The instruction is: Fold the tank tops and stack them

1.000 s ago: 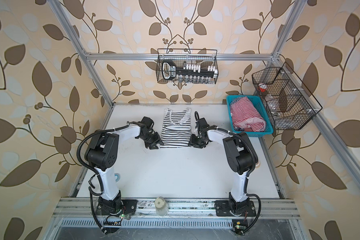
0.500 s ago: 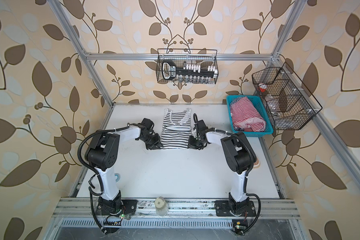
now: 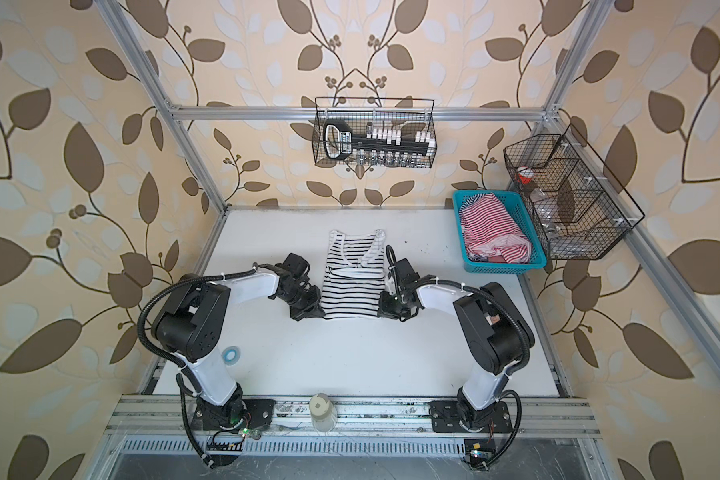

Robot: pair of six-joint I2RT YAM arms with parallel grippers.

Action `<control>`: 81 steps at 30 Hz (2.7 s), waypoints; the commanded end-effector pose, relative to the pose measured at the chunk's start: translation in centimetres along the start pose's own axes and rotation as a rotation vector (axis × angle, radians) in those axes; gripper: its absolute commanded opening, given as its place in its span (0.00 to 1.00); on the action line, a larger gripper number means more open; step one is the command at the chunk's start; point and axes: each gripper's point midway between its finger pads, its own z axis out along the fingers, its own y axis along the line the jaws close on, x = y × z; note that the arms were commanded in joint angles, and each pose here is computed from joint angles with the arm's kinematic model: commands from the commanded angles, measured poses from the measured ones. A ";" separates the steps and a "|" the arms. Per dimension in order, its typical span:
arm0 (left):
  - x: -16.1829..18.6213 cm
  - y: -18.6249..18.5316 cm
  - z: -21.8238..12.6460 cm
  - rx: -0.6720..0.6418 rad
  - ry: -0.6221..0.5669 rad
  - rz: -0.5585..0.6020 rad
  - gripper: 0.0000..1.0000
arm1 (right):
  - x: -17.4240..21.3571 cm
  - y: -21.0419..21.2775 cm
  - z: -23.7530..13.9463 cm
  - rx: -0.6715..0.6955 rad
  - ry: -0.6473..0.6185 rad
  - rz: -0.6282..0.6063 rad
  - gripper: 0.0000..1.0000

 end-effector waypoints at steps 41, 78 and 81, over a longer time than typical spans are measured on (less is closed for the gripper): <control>1.7 -6.9 -12.4 0.042 -0.294 0.135 0.00 | -1.6 6.9 -11.5 -0.131 -0.246 -0.057 0.00; -0.4 -8.0 -10.0 0.063 -0.213 0.123 0.00 | -3.1 5.7 -9.7 -0.208 -0.203 -0.013 0.00; 1.7 -7.0 -10.0 0.055 -0.205 0.123 0.00 | -0.8 5.6 -9.5 -0.199 -0.193 -0.016 0.00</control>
